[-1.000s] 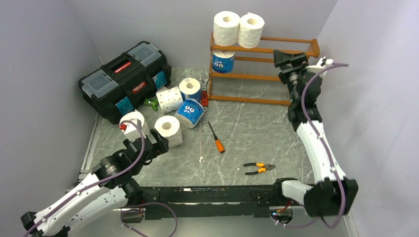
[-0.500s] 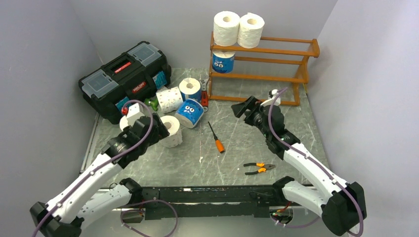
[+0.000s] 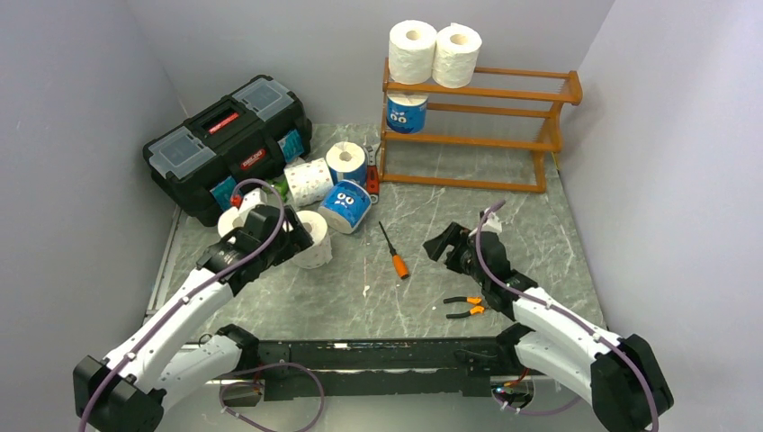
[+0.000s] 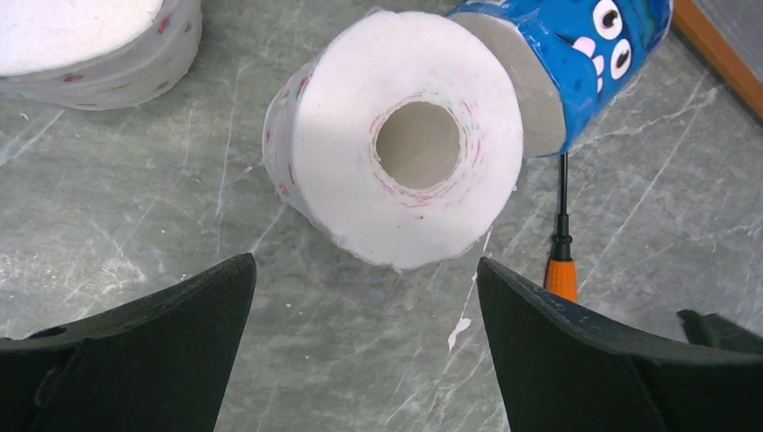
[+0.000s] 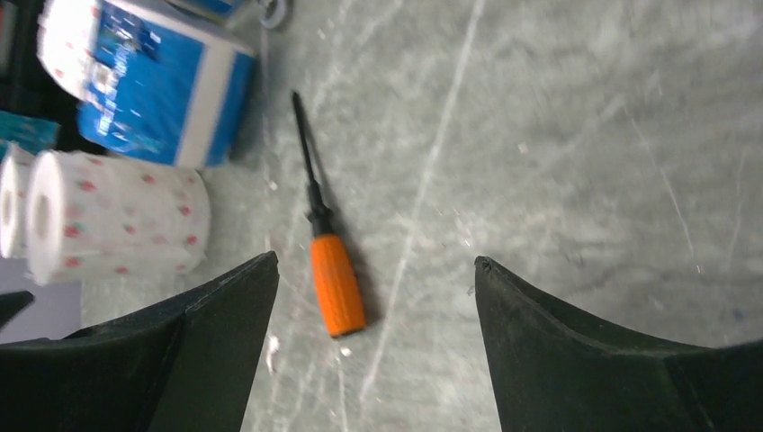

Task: Place and organize the paper towels onto the shelf
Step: Pick up the paper towel from the center of the board.

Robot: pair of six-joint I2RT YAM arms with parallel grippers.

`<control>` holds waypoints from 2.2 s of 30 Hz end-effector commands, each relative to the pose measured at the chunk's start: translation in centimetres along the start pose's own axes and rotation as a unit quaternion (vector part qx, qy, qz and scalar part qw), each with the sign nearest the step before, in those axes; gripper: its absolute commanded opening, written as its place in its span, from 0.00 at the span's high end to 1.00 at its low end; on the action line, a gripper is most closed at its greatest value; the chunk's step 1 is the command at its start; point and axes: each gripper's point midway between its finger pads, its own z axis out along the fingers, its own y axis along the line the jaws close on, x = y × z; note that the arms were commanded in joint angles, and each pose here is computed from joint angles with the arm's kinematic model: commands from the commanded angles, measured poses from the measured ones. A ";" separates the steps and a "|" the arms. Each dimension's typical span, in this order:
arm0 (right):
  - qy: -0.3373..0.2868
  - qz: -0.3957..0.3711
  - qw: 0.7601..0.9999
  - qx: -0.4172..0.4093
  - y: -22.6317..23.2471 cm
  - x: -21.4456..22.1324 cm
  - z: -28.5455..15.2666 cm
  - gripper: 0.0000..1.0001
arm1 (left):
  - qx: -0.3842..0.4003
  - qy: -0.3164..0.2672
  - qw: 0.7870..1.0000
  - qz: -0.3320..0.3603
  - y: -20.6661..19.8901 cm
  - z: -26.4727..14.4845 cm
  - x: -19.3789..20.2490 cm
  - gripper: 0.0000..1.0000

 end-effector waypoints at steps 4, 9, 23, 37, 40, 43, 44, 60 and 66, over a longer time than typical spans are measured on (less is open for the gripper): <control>0.013 0.021 0.999 -0.047 0.8 1.5 -0.4 0.19 | 0.002 -0.002 1.000 0.003 -0.7 1.3 -0.9 0.01; 0.013 0.017 0.999 -0.046 0.6 1.7 -0.8 0.21 | -0.014 -0.007 1.000 -0.027 0.0 2.5 -1.9 0.01; 0.008 0.011 0.999 -0.039 0.3 1.5 -0.8 0.24 | -0.024 0.027 0.997 -0.061 0.1 4.7 -1.1 0.10; 0.000 0.000 1.000 -0.024 -0.1 1.0 -1.3 0.25 | -0.033 0.036 0.997 -0.063 0.4 5.0 -0.6 0.61; -0.001 -0.003 1.000 -0.024 0.0 0.8 -1.4 0.25 | -0.026 0.037 0.997 -0.058 0.1 4.6 -0.8 0.66; -0.008 -0.015 1.000 -0.022 0.1 0.2 -1.7 0.25 | -0.013 0.025 0.998 -0.053 -0.3 3.5 -1.6 0.69; -0.012 -0.019 1.000 -0.019 0.2 -0.1 -1.8 0.24 | -0.005 0.020 0.999 -0.050 -0.6 3.1 -1.9 0.70; -0.002 -0.055 0.997 -0.048 3.2 -2.1 -3.5 0.15 | 0.151 0.068 0.977 0.136 -11.3 -0.5 1.8 0.77; 0.048 -0.069 0.993 -0.077 5.0 -1.3 -4.1 0.09 | 0.169 0.121 0.955 0.209 -13.4 0.0 6.3 0.81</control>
